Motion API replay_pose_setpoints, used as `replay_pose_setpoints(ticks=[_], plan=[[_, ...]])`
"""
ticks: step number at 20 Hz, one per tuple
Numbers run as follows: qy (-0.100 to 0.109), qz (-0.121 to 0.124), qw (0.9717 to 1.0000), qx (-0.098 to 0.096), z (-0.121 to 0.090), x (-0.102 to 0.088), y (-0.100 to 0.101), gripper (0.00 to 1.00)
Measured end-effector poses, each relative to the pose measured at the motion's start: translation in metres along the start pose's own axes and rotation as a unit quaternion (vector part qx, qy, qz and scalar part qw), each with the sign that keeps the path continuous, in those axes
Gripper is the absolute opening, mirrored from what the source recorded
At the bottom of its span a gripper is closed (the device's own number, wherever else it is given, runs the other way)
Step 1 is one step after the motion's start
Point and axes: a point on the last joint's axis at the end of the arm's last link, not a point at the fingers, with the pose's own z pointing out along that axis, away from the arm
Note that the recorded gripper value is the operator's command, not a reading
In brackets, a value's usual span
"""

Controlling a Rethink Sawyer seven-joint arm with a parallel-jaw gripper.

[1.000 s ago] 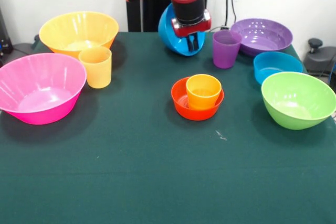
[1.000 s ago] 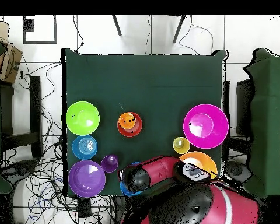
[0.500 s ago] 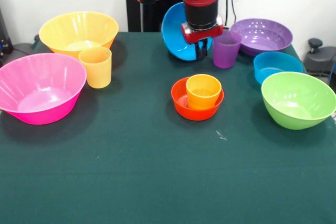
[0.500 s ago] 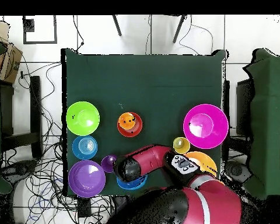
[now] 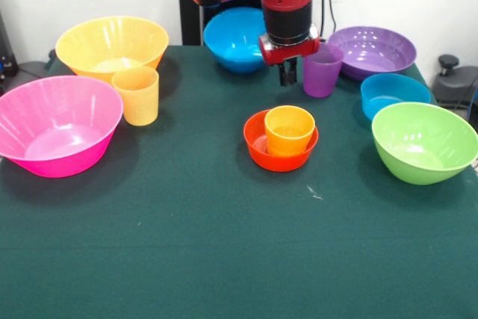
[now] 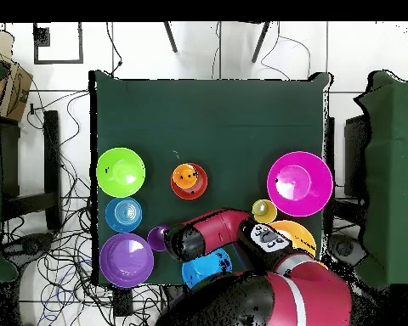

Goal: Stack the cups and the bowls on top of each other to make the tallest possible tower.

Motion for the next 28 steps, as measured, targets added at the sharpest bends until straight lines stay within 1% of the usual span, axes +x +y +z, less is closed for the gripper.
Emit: replay_pose_setpoints(ticks=[5, 9, 12, 14, 15, 18, 19, 23, 26, 28], plan=[[0.0, -0.001, 1.0, 0.0, 0.0, 0.0, 0.001, 0.0], [0.001, -0.006, 1.0, 0.001, 0.001, 0.0, 0.006, 0.0], [-0.001, -0.011, 0.9999, 0.006, -0.003, -0.003, 0.01, 0.0], [-0.009, -0.011, 0.9998, 0.013, -0.014, -0.01, 0.015, 0.0], [-0.013, -0.01, 0.9997, 0.015, -0.019, -0.013, 0.016, 1.0], [-0.017, -0.009, 0.9997, 0.018, -0.024, -0.016, 0.015, 1.0], [-0.022, -0.005, 0.9995, 0.02, -0.03, -0.019, 0.014, 1.0], [-0.03, 0.006, 0.9992, 0.024, -0.042, -0.023, 0.01, 1.0], [-0.034, 0.013, 0.9989, 0.029, -0.053, -0.02, 0.004, 1.0], [-0.034, 0.015, 0.9988, 0.031, -0.055, -0.018, 0.002, 1.0]])
